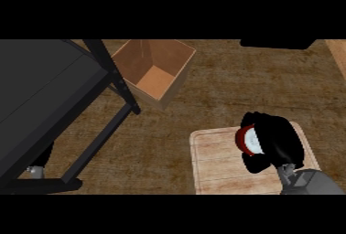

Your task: Pick the can from the cutting board and place it in the cardboard box

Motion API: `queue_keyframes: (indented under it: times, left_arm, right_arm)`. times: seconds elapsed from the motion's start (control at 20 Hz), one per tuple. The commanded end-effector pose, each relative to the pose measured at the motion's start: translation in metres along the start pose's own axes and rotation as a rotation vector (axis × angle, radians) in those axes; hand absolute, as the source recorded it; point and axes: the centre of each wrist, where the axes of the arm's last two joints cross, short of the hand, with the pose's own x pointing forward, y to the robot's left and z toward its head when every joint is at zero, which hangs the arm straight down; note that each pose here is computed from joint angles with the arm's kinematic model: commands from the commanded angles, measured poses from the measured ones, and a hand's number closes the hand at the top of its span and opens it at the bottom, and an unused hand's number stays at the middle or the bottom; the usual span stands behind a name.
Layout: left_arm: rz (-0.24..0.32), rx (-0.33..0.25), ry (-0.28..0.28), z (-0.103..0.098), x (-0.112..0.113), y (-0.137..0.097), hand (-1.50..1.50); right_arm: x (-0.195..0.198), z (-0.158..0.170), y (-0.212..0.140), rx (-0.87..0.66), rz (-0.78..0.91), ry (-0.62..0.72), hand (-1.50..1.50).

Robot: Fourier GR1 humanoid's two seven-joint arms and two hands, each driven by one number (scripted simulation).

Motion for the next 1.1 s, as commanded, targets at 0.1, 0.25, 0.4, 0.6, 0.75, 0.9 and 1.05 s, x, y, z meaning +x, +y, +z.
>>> queue_keyframes:
  times: [0.1,0.25,0.4,0.6,0.75,0.9,1.05]
  left_arm:
    - [0.042,-0.042,-0.054,-0.005,0.02,-0.015,0.0]
    - [0.056,-0.052,-0.04,0.006,0.011,-0.029,0.0]
    - [0.056,-0.013,-0.036,0.0,0.012,-0.025,0.0]
    - [0.05,-0.002,-0.03,-0.003,0.014,-0.001,0.0]
    - [0.054,-0.026,-0.03,0.006,0.007,-0.026,0.0]
    - [0.055,0.006,-0.024,0.01,0.004,-0.026,0.0]
    - [0.057,0.012,-0.014,0.016,0.013,-0.026,0.0]
  right_arm:
    - [-0.039,-0.064,-0.056,-0.067,0.093,-0.219,1.5]
    - [-0.051,-0.093,-0.075,-0.114,0.071,-0.247,1.5]
    - [-0.051,-0.107,-0.087,-0.139,-0.038,-0.353,1.5]
    - [-0.038,-0.109,-0.107,-0.233,-0.294,-0.557,1.5]
    - [0.004,-0.12,-0.121,-0.194,-0.397,-0.679,1.5]
    - [0.012,-0.12,-0.126,-0.195,-0.453,-0.766,1.5]
    - [0.052,-0.12,-0.133,-0.177,-0.49,-0.817,1.5]
